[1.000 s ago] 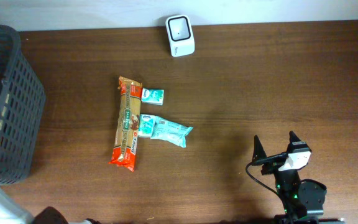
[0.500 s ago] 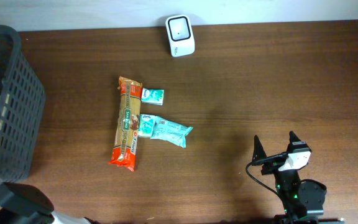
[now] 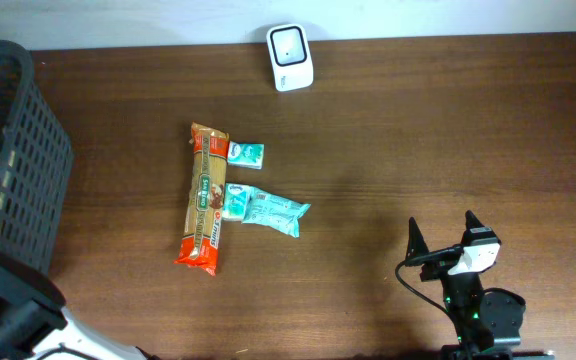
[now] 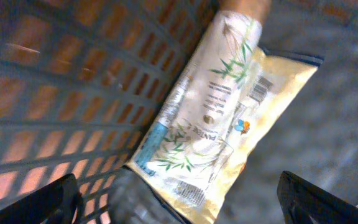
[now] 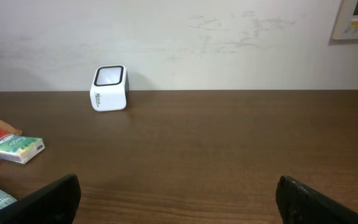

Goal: Scan the item barcode
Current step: 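Grasp the white conditioner bottle in the basket with the left gripper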

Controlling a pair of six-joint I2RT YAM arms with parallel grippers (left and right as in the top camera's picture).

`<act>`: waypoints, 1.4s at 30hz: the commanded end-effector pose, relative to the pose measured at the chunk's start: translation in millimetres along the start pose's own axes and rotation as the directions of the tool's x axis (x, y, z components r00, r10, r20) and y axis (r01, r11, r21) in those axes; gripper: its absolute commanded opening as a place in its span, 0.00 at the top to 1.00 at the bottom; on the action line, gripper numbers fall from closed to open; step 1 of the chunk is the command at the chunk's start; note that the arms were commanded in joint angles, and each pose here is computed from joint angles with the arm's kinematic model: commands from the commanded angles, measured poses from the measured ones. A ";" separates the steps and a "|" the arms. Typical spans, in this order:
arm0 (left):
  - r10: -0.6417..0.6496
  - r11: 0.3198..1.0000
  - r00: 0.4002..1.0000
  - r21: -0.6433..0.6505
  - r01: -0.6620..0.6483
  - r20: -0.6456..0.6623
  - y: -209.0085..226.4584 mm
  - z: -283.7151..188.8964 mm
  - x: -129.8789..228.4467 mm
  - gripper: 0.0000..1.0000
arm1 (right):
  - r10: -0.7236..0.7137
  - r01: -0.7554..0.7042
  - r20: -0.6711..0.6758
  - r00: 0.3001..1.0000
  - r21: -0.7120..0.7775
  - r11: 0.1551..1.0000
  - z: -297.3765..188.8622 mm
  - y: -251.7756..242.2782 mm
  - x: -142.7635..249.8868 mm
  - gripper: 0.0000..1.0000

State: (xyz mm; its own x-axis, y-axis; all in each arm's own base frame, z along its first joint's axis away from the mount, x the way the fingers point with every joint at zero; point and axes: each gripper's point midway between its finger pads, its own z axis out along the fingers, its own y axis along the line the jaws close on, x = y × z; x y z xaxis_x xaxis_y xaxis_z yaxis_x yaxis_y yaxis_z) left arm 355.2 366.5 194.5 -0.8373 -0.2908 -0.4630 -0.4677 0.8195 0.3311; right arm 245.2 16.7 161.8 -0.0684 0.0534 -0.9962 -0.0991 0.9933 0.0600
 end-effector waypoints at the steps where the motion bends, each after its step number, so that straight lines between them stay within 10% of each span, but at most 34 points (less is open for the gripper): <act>1: 0.060 0.998 0.997 0.021 -0.059 -0.058 -5.5 27.8 13.0 0.01 | 0.009 -0.009 -0.001 1.000 0.012 1.000 0.2 -2.7 2.6 0.01; 22: 0.243 0.964 0.970 0.119 -0.237 -0.033 -36.6 107.6 15.3 0.06 | 0.009 -0.009 -0.001 1.000 0.012 1.000 0.2 -2.7 2.6 0.01; 24: 0.250 0.961 0.967 0.136 -0.241 -0.055 -43.2 118.9 22.7 0.16 | 0.009 -0.009 -0.001 1.000 0.012 1.000 0.2 -2.7 2.6 0.01; 29: 0.255 0.958 0.964 0.153 -0.241 -0.080 -48.5 130.0 31.2 1.00 | 0.009 -0.009 -0.001 1.000 0.012 1.000 0.2 -2.7 2.6 0.01; 38: 0.263 0.958 0.964 0.108 -0.266 0.040 -55.3 66.2 -12.1 1.00 | 0.009 -0.009 -0.001 1.000 0.012 1.000 0.2 -2.7 2.6 0.01; 42: 0.069 0.995 0.981 0.057 -0.081 0.181 -36.9 -11.6 -48.7 1.00 | 0.009 -0.009 -0.001 1.000 0.012 1.000 0.2 -2.7 2.6 0.01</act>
State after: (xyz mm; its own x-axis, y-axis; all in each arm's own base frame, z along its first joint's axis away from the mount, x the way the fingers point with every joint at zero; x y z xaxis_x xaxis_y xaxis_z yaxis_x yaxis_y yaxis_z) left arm 407.8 352.1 111.5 -0.9241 -0.0965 -0.3699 -0.2269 0.9172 0.3276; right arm 245.2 16.7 161.8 -0.0685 0.0541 -0.9962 -0.0991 0.9932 0.0608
